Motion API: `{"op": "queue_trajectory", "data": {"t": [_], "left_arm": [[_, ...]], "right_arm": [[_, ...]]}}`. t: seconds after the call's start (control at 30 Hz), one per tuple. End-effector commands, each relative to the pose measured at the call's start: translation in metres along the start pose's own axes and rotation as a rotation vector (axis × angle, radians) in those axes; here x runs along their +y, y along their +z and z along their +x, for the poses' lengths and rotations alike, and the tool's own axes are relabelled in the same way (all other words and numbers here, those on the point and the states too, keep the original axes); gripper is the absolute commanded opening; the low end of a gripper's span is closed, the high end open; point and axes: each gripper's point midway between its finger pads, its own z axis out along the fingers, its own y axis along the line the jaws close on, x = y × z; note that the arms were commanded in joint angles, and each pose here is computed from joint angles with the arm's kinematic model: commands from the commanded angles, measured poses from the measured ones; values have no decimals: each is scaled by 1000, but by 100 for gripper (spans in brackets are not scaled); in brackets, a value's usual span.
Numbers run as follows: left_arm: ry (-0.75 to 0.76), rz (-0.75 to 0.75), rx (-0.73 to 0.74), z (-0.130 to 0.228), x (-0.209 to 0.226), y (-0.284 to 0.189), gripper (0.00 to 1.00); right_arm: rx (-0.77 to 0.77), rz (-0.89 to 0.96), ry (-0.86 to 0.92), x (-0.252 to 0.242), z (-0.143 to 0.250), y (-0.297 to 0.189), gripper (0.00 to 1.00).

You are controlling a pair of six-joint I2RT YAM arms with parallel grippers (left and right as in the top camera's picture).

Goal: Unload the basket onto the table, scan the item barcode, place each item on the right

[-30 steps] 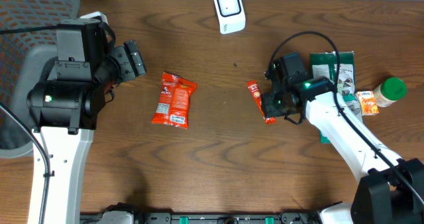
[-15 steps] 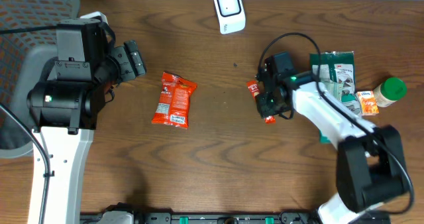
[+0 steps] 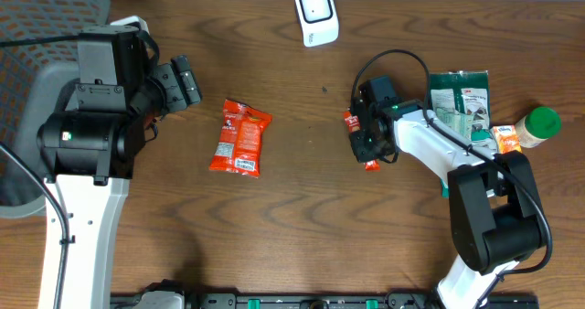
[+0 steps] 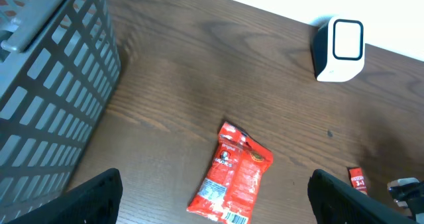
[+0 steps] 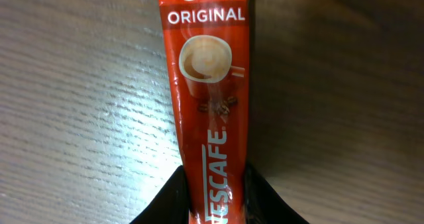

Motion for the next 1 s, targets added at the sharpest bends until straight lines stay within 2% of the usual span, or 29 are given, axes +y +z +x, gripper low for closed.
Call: {"op": "queue_trajectory", "data": {"t": [0.0, 0.1, 0.17, 0.23, 0.47, 0.77, 0.83, 0.93, 0.97], "left_arm": [[-4, -10, -6, -2, 2, 0, 90], [-4, -10, -6, -2, 2, 0, 90], [-4, -10, -6, -2, 2, 0, 90], [-4, -10, -6, -2, 2, 0, 90], [-4, -10, -6, -2, 2, 0, 90], [-4, -10, -6, -2, 2, 0, 90], [-4, -10, -6, -2, 2, 0, 90], [-4, -10, -6, -2, 2, 0, 90], [-4, -10, -6, -2, 2, 0, 90]], "right_arm": [[-6, 8, 5, -4, -4, -10, 20], [-38, 19, 4, -5, -9, -23, 18], [-59, 21, 3, -5, -12, -30, 28], [-61, 19, 3, -5, -11, -32, 32], [3, 23, 6, -6, 6, -24, 32], [7, 23, 6, -8, 26, 0, 32], [4, 23, 7, -8, 28, 3, 28], [-8, 22, 6, -8, 23, -1, 6], [-12, 22, 8, -7, 20, -6, 2]]}}
